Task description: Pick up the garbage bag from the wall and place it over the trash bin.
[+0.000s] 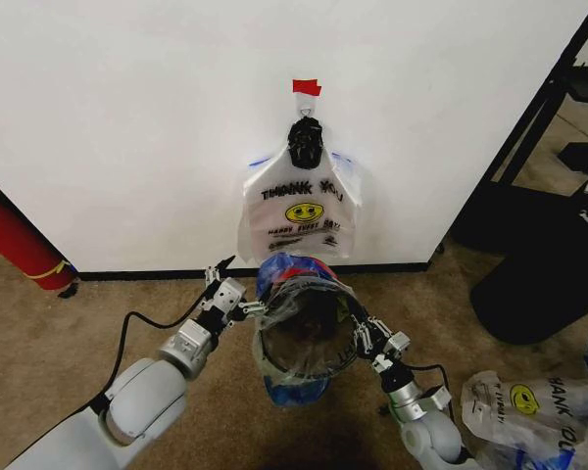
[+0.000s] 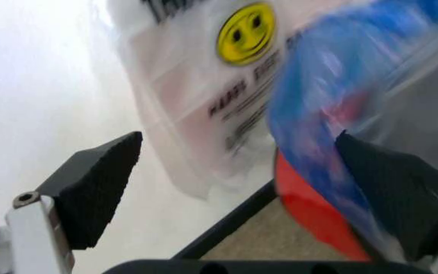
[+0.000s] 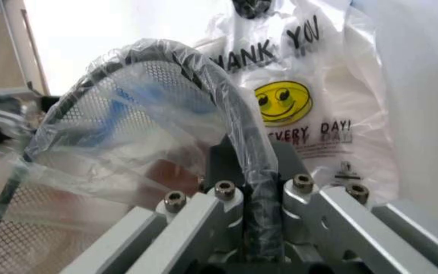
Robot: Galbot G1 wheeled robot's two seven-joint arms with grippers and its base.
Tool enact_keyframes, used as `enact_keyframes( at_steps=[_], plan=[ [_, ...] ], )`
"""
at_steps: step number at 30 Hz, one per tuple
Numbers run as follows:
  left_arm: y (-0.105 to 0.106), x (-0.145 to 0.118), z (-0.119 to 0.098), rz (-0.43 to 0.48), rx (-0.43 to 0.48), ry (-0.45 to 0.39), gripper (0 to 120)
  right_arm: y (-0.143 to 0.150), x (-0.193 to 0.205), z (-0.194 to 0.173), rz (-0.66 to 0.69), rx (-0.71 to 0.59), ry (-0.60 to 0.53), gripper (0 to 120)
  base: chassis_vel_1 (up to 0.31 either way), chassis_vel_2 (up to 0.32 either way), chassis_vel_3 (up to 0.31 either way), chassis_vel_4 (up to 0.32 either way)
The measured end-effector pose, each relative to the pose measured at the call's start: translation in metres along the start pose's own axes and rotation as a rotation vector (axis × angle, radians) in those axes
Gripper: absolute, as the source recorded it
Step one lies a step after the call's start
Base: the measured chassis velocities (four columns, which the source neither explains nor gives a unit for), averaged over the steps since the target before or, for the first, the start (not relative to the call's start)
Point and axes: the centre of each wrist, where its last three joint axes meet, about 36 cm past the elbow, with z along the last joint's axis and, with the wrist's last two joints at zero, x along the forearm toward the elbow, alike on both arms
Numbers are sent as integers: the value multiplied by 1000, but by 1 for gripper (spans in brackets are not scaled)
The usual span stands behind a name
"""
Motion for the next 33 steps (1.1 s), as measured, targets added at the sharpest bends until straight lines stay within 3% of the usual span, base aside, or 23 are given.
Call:
enact_keyframes(
  at_steps=[9, 14, 23, 33],
  plan=[
    [11, -18, 21, -55, -23, -6, 100, -3, 8, -2, -16, -37, 13, 0, 0, 0, 0, 0],
    [19, -31, 38, 27, -2, -94, 100, -3, 9, 1, -25, -172, 41, 0, 0, 0, 0, 0],
    [28, -54, 46, 136, 15, -191, 100, -7, 16, 7, -83, -251, 67, 0, 0, 0, 0, 0],
    [39, -56, 56, 109, -36, -141, 100, -11, 19, 8, -130, -233, 73, 0, 0, 0, 0, 0]
  ],
)
